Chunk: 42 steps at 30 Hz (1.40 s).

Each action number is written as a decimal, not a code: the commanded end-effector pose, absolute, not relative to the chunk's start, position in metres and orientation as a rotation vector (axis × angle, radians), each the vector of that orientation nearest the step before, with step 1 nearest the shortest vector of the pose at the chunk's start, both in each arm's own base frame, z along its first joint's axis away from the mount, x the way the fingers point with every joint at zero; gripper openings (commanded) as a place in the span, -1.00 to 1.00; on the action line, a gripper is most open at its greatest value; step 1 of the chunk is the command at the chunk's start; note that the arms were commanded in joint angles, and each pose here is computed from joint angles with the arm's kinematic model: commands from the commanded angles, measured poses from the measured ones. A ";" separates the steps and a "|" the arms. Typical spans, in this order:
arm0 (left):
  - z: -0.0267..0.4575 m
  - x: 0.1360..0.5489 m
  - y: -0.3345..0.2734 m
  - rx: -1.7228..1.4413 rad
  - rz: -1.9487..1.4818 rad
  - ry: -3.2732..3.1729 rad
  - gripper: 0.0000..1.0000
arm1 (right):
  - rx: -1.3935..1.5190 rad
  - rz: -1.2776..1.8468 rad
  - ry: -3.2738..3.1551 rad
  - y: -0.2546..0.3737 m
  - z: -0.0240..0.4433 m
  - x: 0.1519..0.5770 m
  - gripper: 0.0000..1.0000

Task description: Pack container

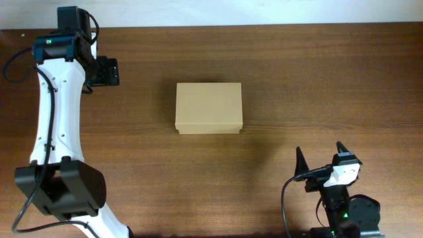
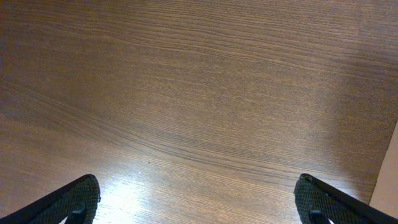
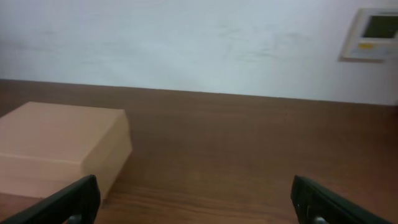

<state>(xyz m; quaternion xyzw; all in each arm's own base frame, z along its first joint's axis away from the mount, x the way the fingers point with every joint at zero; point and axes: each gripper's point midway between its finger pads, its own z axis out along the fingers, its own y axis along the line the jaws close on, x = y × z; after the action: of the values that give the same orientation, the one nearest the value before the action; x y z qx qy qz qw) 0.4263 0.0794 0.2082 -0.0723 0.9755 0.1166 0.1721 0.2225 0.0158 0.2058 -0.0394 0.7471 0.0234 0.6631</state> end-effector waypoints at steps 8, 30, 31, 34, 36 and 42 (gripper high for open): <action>0.220 0.428 0.083 -0.209 0.345 2.735 1.00 | -0.080 0.050 1.766 0.013 0.172 0.226 0.98; 0.220 0.428 0.082 -0.209 0.345 2.736 1.00 | -0.073 0.070 2.184 0.013 0.074 0.187 0.98; 0.221 0.427 0.082 -0.210 0.345 2.733 0.99 | -0.073 0.070 2.184 0.013 0.074 0.187 0.98; 0.241 0.421 0.082 -0.214 0.342 2.685 1.00 | -0.073 0.070 2.184 0.013 0.074 0.187 0.98; 0.261 0.414 0.081 -0.218 0.339 2.635 0.99 | -0.073 0.071 2.184 0.013 0.074 0.187 0.98; 0.324 0.370 0.077 -0.230 0.328 2.471 1.00 | -0.073 0.070 2.184 0.013 0.074 0.187 0.98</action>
<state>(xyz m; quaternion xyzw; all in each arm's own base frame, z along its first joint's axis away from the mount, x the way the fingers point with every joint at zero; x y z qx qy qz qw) 0.4013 0.0769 0.2827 -0.0811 0.9539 0.1180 0.2637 0.1872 0.0136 0.0762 -0.0312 0.8876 0.0274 0.4587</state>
